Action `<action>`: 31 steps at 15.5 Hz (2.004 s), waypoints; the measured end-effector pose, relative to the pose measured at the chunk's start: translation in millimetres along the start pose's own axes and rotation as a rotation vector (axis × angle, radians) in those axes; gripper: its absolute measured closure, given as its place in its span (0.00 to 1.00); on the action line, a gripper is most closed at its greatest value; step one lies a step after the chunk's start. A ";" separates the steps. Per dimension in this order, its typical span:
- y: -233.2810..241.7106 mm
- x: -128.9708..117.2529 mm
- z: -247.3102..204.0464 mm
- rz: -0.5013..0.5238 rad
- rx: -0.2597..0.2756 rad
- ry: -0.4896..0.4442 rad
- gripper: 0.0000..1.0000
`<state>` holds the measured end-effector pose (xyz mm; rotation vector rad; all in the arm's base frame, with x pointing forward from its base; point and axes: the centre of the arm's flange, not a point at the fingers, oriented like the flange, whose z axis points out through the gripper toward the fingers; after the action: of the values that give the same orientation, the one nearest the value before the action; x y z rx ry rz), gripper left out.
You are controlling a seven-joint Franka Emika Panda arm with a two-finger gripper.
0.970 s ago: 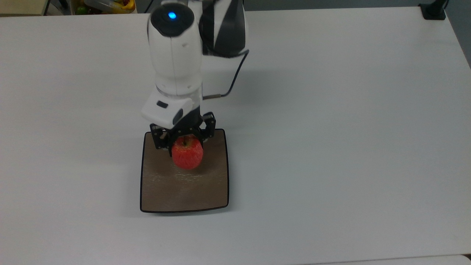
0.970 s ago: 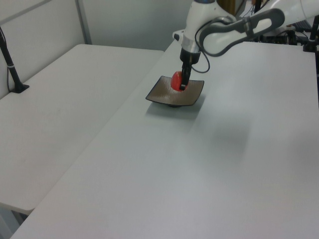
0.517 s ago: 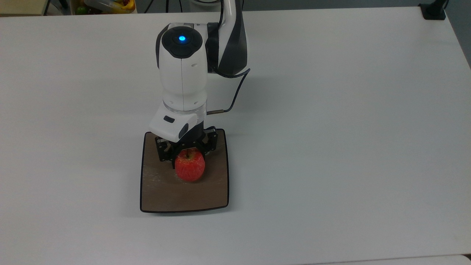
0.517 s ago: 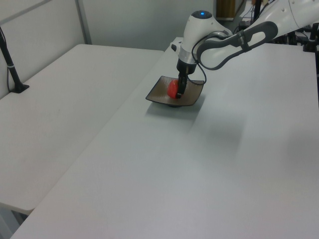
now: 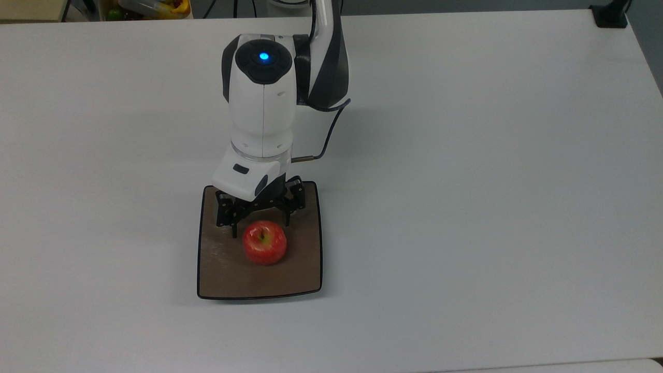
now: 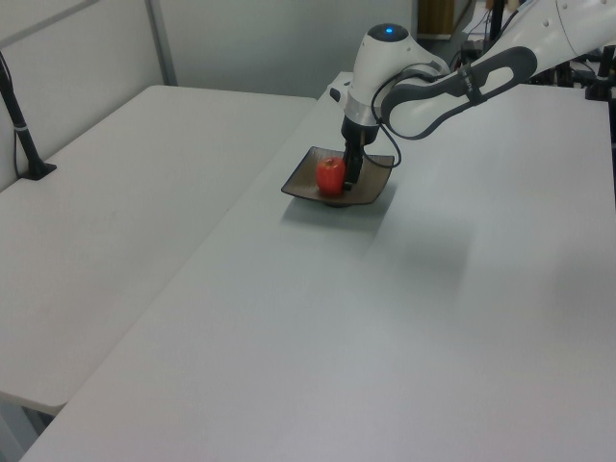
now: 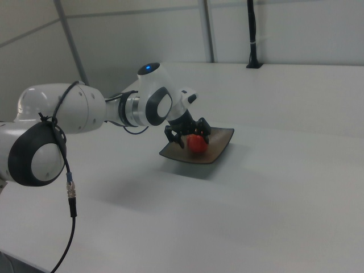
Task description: Apples placed on a ceramic plate
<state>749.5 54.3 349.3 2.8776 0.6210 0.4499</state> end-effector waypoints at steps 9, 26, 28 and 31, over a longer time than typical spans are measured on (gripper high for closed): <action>15.5 7.5 -132.5 0.300 -0.007 0.017 0.00; 0.8 -87.4 -356.0 0.549 0.103 -0.166 0.00; -11.3 -94.0 -350.5 0.536 0.108 -0.189 0.00; -26.5 -98.8 -344.4 0.513 0.112 -0.211 0.00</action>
<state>542.2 68.9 642.3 3.1163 -0.1388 0.1675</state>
